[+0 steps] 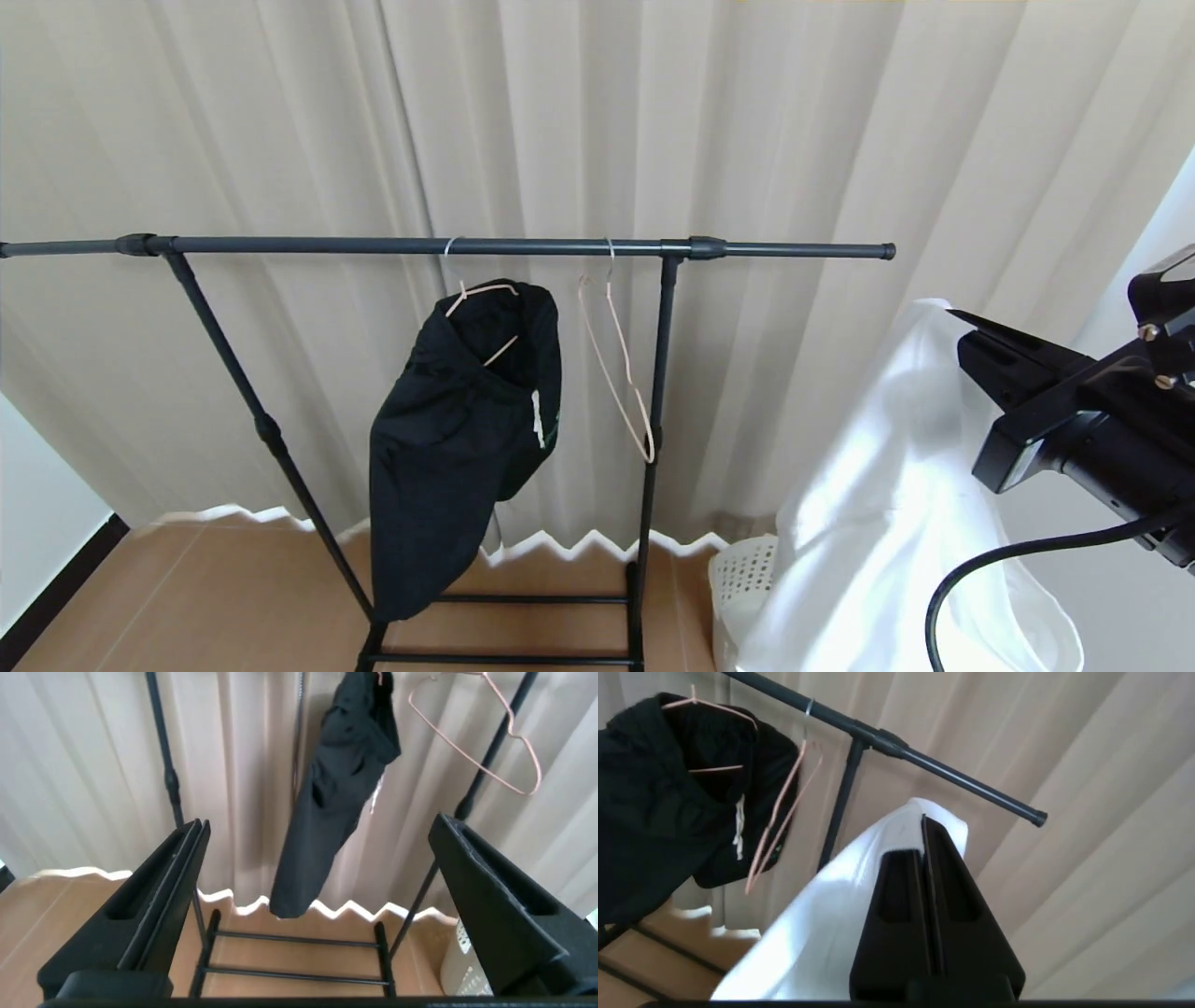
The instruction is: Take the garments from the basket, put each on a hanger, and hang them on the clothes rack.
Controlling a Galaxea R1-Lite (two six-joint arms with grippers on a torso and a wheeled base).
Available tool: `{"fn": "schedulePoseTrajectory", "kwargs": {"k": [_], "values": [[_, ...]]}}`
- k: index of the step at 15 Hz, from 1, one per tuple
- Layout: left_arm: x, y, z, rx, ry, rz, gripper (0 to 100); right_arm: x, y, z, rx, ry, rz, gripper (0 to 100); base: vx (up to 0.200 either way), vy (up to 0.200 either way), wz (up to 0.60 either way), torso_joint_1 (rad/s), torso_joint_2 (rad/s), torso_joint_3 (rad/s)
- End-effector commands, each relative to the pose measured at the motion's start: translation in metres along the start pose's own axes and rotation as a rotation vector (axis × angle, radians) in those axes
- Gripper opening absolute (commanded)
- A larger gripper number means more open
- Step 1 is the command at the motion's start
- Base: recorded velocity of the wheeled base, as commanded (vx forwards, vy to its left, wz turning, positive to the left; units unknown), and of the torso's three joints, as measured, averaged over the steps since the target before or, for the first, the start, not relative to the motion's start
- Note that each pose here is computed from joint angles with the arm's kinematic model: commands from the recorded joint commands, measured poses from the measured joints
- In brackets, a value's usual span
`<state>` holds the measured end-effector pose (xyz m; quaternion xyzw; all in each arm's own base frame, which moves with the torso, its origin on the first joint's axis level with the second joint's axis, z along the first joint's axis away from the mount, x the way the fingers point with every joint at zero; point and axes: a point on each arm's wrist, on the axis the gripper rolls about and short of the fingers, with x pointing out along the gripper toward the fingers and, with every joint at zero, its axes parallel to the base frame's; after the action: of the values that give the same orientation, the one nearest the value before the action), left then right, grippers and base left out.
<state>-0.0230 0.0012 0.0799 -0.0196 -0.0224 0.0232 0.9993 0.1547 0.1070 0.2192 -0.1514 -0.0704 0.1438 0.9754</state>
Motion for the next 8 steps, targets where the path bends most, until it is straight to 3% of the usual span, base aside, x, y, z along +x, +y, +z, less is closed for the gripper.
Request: {"fn": "schedulePoseTrajectory", "kwargs": {"k": [1, 8], "values": [[0.0001, 0.0000, 0.0000, 0.001, 0.001, 0.000, 100, 0.0006, -0.0027, -0.0006, -0.001, 0.002, -0.010, 0, 0.000, 0.200, 0.00, 0.007, 0.00, 0.002], [0.0001, 0.0000, 0.0000, 0.001, 0.001, 0.000, 100, 0.0024, -0.0059, -0.0078, -0.054, 0.031, -0.032, 0, 0.000, 0.200, 0.00, 0.004, 0.00, 0.000]]}}
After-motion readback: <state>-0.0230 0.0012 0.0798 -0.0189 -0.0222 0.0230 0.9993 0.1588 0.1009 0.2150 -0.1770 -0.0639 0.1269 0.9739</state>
